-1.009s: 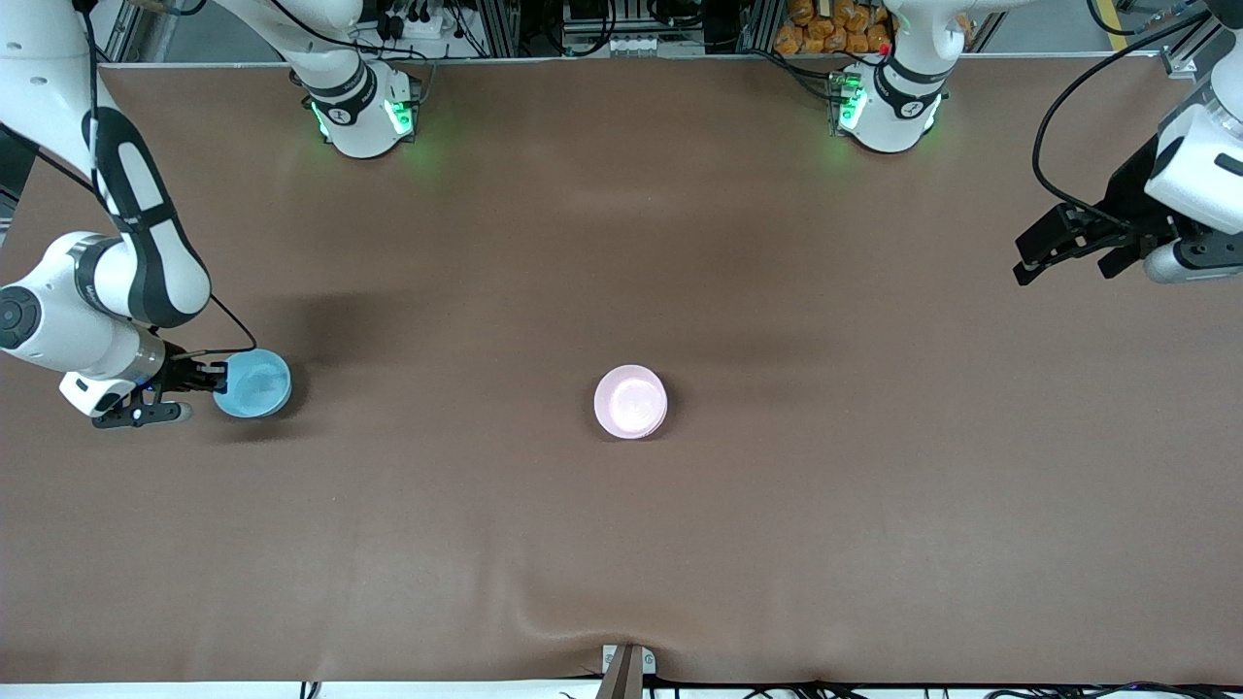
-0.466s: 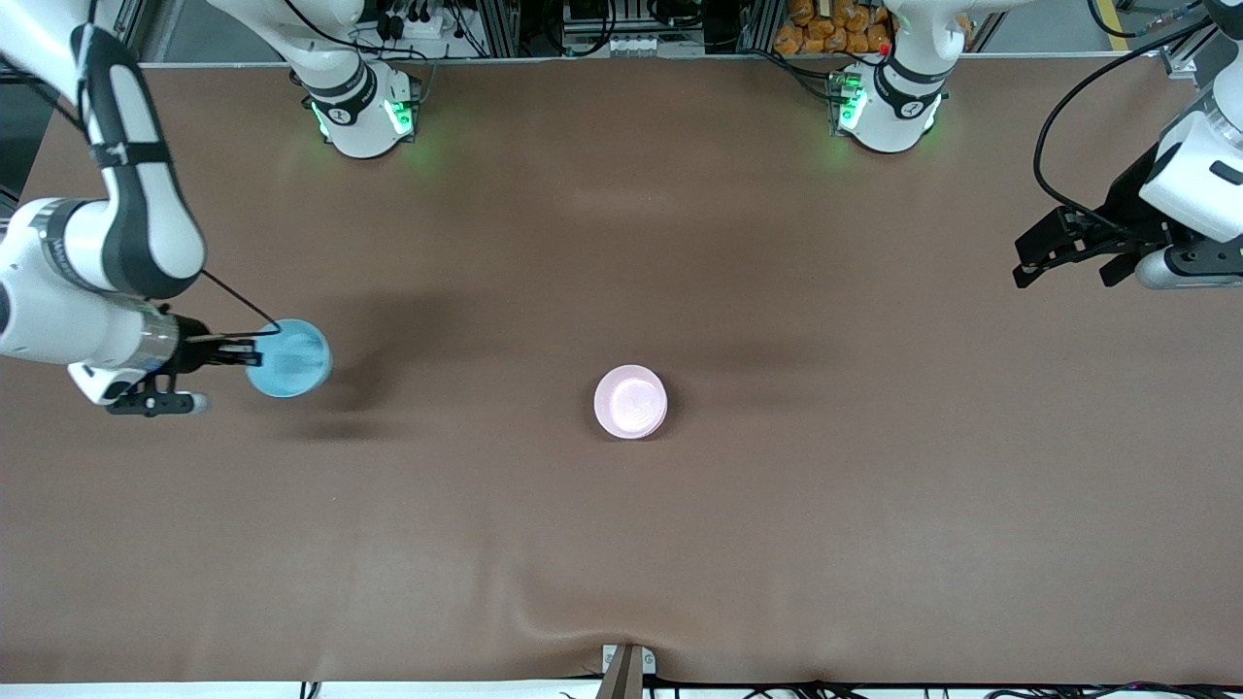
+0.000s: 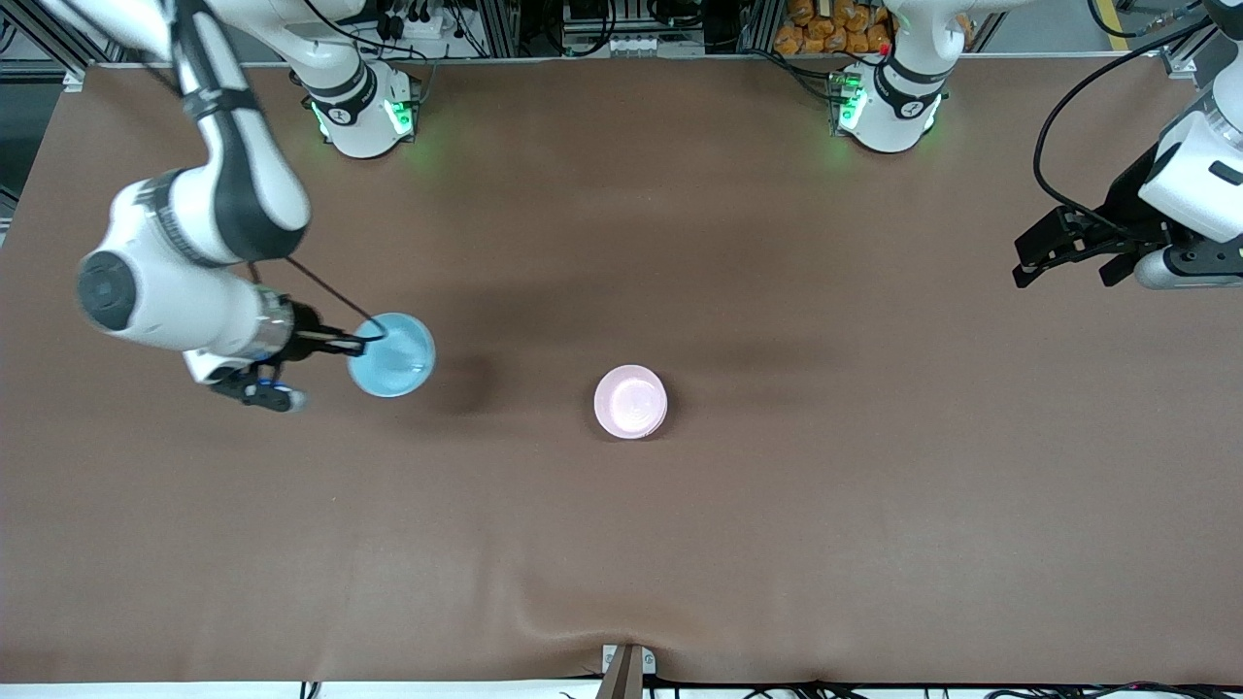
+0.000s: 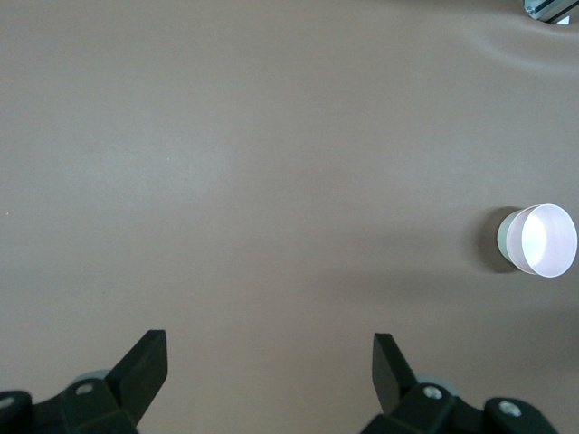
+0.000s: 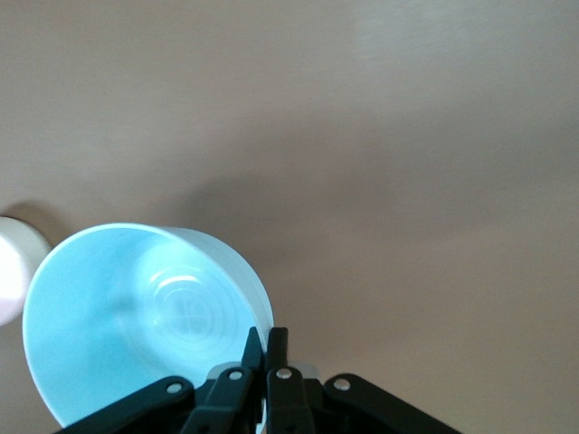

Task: Stack pink and blue bowls on white bowl
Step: 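Carry the blue bowl with the right gripper onto the stacked bowls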

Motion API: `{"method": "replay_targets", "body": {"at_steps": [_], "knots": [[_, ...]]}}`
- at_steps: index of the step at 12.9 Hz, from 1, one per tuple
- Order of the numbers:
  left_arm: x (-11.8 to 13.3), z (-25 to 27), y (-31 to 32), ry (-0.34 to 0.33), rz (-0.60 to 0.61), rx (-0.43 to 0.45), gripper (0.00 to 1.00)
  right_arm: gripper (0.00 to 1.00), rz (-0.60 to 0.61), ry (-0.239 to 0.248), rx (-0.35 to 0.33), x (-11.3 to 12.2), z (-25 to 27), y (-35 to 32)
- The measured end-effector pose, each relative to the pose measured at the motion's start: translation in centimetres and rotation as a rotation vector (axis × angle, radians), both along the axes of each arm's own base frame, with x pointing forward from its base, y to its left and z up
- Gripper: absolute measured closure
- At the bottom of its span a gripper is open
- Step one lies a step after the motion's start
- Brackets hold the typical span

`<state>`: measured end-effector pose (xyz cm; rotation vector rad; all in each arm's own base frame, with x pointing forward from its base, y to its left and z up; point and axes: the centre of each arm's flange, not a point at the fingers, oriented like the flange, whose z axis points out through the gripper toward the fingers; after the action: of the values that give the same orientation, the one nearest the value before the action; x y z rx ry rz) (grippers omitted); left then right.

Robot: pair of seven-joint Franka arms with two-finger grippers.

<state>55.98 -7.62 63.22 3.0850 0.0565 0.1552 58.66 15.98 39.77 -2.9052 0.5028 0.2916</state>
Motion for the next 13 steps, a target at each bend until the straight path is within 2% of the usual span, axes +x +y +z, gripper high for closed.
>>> {"method": "replay_targets", "body": {"at_steps": [2, 4, 7, 8, 10, 13], "knots": [[0.0, 0.0, 0.0, 0.0, 0.0, 0.0, 0.0, 0.97, -0.097, -0.027, -0.004, 0.0, 2.4, 6.1], [0.0, 0.0, 0.0, 0.0, 0.0, 0.0, 0.0, 0.97, -0.191, -0.037, 0.011, 0.5, 2.7, 10.6], [0.0, 0.0, 0.0, 0.002, 0.0, 0.0, 0.0, 0.97, -0.308, -0.03, 0.151, 2.2, -0.1, 14.0], [0.0, -0.1, 0.0, 0.003, 0.0, 0.0, 0.0, 0.97, -0.323, -0.03, 0.173, 2.4, -1.4, 15.0], [0.0, -0.1, 0.0, 0.003, 0.0, 0.0, 0.0, 0.97, -0.347, -0.042, 0.185, 2.3, -4.1, 17.4], [0.0, 0.0, 0.0, 0.002, 0.0, 0.0, 0.0, 0.97, -0.416, -0.041, 0.181, 0.9, -7.9, 21.8]]}}
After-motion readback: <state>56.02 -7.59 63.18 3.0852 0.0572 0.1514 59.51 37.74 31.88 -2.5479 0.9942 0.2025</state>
